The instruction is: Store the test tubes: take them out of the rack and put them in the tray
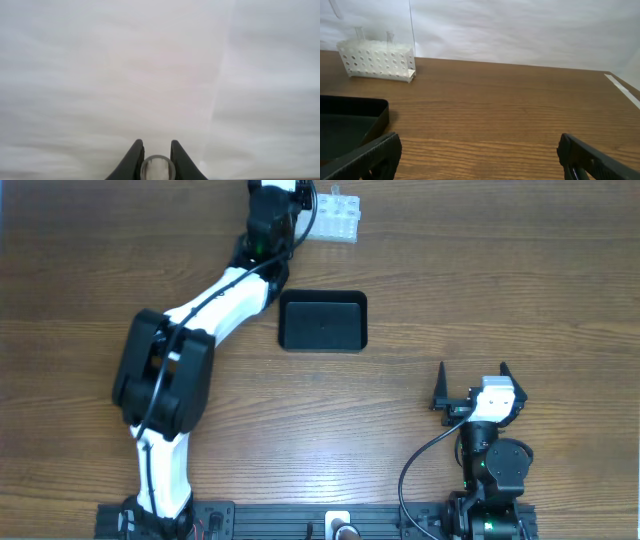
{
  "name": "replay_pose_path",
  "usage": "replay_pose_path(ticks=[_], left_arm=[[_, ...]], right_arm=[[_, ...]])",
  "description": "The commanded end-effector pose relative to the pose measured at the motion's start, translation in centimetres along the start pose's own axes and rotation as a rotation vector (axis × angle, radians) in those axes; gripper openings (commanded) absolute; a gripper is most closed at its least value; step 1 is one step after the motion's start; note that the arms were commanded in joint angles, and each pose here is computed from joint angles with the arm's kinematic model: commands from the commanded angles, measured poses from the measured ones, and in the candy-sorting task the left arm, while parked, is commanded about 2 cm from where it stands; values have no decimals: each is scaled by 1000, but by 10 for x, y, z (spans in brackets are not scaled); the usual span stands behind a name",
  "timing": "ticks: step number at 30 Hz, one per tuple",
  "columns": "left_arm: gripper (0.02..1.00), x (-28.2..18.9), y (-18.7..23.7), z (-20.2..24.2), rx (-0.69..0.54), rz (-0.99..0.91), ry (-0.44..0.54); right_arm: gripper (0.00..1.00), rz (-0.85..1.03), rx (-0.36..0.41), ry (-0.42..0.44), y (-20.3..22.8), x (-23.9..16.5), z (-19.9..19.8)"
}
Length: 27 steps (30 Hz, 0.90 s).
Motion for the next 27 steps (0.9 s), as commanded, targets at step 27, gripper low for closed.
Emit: replay_pose_path(ticks=[27], left_arm=[[40, -127, -12, -35, 41, 701, -77]], right_arm=[[993, 2, -1, 1, 2, 0, 0]])
Point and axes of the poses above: each gripper's point midway between its finger pads, its own x axis out along the fingers, its own z axis along the line the jaws close on, y = z × x, the point moved 8 cm from there along -x, back along the fingers, and after that the axes turned 9 degrees about -x, right-handed, at the moved point
